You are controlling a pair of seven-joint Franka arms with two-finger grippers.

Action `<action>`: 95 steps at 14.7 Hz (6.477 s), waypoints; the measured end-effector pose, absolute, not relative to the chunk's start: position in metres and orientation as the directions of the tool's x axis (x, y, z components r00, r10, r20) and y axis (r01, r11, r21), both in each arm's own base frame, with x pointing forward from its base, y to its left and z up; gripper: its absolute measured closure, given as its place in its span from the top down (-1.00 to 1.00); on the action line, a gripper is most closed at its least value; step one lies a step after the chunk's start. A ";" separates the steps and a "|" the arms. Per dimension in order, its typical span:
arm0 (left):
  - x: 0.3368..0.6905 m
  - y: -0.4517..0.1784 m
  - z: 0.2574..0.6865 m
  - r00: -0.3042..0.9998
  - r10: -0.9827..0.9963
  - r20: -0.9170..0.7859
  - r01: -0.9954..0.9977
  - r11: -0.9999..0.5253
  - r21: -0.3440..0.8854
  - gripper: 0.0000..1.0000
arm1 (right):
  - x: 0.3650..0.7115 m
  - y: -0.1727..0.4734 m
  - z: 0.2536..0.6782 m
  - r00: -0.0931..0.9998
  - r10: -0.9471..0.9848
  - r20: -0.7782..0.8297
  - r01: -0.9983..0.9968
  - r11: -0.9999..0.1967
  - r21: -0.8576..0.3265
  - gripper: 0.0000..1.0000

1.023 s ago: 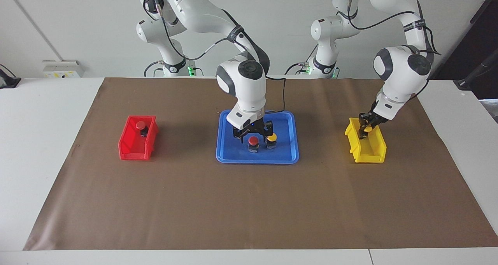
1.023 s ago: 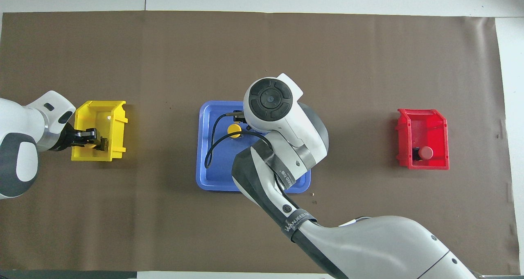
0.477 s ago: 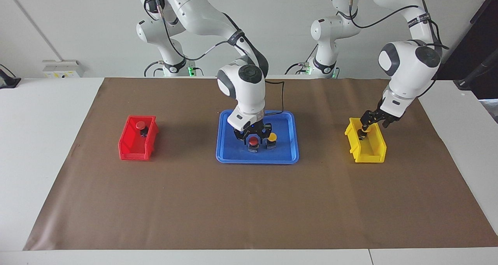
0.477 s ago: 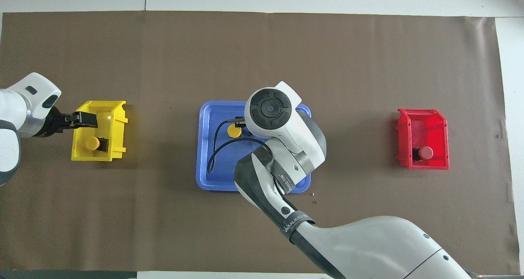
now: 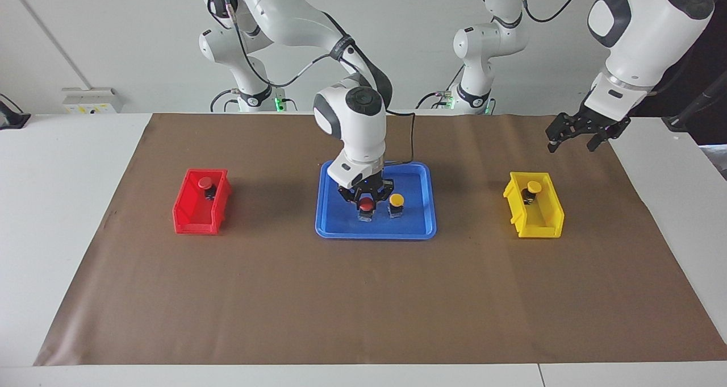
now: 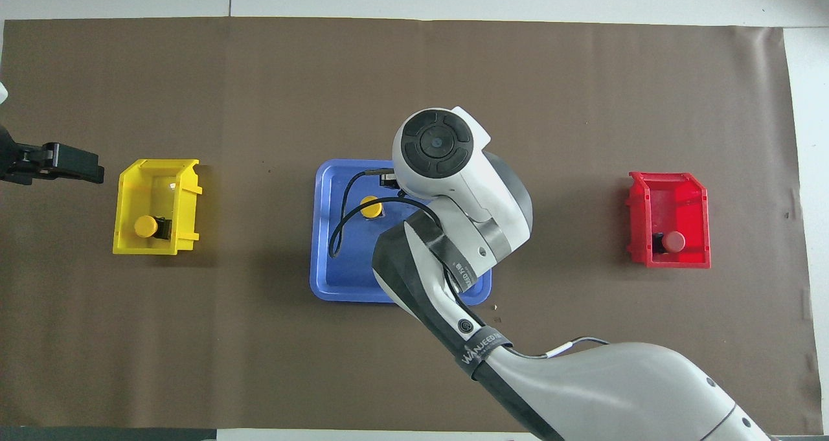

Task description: Sort red and yellow buttons by color

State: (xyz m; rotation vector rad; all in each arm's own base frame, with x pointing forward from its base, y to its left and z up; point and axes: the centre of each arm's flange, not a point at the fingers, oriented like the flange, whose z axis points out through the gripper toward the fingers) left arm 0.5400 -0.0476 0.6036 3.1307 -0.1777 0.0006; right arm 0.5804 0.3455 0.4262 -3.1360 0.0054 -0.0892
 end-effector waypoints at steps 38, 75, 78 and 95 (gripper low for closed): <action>0.596 -0.209 0.507 0.997 -0.024 -0.080 -0.023 -1.000 0.014 -0.18 | 0.526 -0.058 0.353 0.968 0.227 0.106 0.225 -0.974 0.032 0.01; 0.609 -0.017 0.419 0.981 -0.190 0.031 -0.191 -0.981 0.033 1.00 | 0.549 -0.050 0.617 0.996 0.051 -0.077 0.054 -0.998 0.035 1.00; 0.614 -0.018 0.446 0.981 -0.196 0.013 -0.196 -0.980 0.038 1.00 | 0.548 -0.050 0.617 0.995 0.053 -0.081 0.056 -0.998 0.037 1.00; 0.547 -0.064 0.633 0.982 -0.188 0.016 -0.188 -0.982 0.025 1.00 | 0.548 -0.042 0.618 0.994 0.070 -0.086 0.073 -0.997 0.036 1.00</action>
